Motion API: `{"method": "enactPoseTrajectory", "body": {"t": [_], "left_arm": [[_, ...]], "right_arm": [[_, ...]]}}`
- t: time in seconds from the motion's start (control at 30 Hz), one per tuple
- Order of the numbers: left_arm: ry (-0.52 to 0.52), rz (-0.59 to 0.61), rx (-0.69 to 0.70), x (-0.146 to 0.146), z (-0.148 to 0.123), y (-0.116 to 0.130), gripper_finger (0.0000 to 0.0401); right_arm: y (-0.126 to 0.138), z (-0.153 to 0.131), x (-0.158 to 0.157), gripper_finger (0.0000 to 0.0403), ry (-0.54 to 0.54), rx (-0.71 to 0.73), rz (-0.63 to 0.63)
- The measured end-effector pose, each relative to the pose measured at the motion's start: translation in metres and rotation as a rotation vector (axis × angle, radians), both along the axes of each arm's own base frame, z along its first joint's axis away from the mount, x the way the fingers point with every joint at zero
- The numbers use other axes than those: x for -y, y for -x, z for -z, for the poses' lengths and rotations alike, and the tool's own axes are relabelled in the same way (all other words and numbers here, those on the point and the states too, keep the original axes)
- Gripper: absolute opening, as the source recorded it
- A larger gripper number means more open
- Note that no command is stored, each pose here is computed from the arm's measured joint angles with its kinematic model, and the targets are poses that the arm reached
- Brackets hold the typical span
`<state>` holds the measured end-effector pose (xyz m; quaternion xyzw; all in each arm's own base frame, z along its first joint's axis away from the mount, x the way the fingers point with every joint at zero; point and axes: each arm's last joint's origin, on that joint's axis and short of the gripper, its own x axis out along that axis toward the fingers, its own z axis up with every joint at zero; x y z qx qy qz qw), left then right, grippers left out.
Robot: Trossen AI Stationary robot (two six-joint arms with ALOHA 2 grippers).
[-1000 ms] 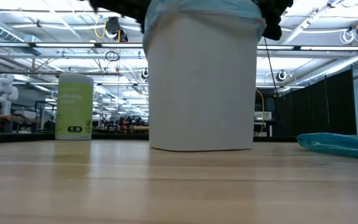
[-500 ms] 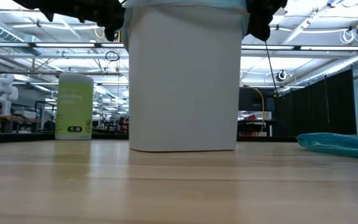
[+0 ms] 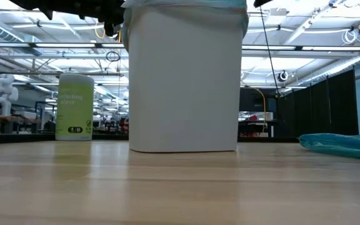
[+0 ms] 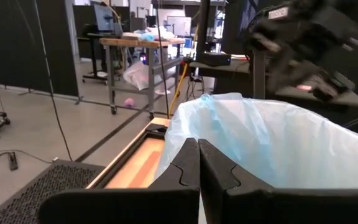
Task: Place trash/remove bag and relplace
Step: Move the white trash bin from the right to the center, then close the blue plastic bag
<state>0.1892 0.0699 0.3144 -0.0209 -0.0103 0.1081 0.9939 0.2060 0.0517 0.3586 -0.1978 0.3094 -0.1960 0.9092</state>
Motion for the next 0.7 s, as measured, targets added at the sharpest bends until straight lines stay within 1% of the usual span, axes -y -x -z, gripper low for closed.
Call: {"method": "enactPoseTrajectory", "body": {"t": [0.1, 0.2, 0.33, 0.43, 0.53, 0.6, 0.7], "left_arm": [[0.000, -0.004, 0.000, 0.000, 0.000, 0.000, 0.0000], [0.000, -0.005, -0.001, 0.000, 0.000, 0.000, 0.0000], [0.000, -0.008, -0.001, 0.000, 0.000, 0.000, 0.0000], [0.002, -0.008, -0.001, 0.000, 0.000, 0.000, 0.0000], [0.000, -0.008, 0.000, 0.000, 0.000, 0.000, 0.0000], [0.000, -0.008, 0.000, 0.000, 0.000, 0.000, 0.0000], [-0.007, -0.009, -0.002, 0.000, 0.000, 0.000, 0.0000]], "right_arm": [[0.006, 0.018, -0.034, 0.0000, 0.129, -0.035, -0.082], [0.010, 0.042, -0.061, 0.0000, 0.249, -0.063, -0.143], [-0.002, 0.076, -0.081, 0.0004, 0.353, -0.122, -0.211], [-0.016, 0.090, -0.087, 0.0021, 0.476, -0.148, -0.178], [-0.029, 0.096, -0.091, 0.0050, 0.609, -0.176, -0.124], [-0.035, 0.097, -0.093, 0.0072, 0.648, -0.171, -0.099], [-0.044, 0.102, -0.094, 0.0104, 0.675, -0.191, -0.101]]}}
